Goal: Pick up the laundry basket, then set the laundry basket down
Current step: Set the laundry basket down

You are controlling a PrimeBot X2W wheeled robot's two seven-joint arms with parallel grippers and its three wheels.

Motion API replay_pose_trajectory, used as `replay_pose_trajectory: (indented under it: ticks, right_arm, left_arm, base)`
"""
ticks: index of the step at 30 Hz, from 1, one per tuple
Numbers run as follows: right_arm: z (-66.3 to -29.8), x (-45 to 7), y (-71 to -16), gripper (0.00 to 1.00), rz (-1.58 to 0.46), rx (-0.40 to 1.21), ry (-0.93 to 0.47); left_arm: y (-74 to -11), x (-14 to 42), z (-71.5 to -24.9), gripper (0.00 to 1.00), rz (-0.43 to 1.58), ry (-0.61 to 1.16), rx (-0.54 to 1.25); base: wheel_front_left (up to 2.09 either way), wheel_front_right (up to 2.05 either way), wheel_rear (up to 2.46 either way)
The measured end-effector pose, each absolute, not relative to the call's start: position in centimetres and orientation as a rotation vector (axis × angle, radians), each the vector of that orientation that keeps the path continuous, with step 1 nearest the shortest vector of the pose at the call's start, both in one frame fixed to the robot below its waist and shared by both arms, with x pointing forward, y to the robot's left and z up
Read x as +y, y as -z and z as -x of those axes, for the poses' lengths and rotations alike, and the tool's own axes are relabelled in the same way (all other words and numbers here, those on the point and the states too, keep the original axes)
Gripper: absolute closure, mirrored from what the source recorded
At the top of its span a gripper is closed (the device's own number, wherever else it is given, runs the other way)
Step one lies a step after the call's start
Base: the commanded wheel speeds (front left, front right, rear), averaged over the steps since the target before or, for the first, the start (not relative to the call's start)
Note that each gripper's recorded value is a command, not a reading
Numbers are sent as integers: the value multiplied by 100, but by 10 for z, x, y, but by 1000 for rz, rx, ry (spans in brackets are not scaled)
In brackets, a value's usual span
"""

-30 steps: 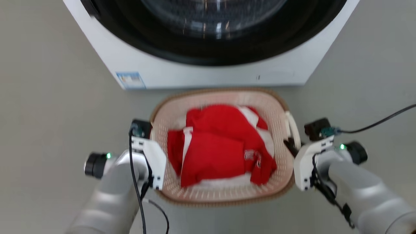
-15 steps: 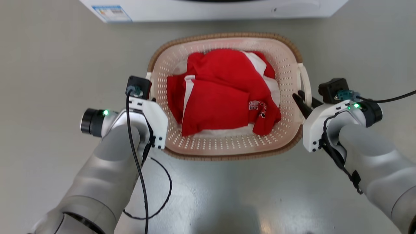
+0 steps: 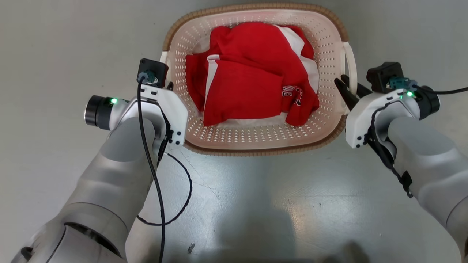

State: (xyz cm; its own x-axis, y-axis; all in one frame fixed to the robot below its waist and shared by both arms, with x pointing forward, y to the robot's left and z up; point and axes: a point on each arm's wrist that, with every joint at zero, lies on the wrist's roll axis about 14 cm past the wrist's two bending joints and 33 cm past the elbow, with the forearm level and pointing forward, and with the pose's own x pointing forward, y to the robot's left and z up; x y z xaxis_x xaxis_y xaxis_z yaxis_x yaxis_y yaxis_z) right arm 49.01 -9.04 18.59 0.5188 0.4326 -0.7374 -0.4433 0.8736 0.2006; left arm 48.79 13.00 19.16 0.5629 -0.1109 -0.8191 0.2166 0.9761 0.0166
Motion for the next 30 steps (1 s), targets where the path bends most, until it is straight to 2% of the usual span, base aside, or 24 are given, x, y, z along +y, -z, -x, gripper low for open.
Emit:
replay_pose_trajectory:
  ticks: [30]
  right_arm:
    - [-490,-98,-156,100,13,929,-509]
  left_arm:
    - [-161,122,-486,100,-118,218,1017]
  base:
    - [0,0,0]
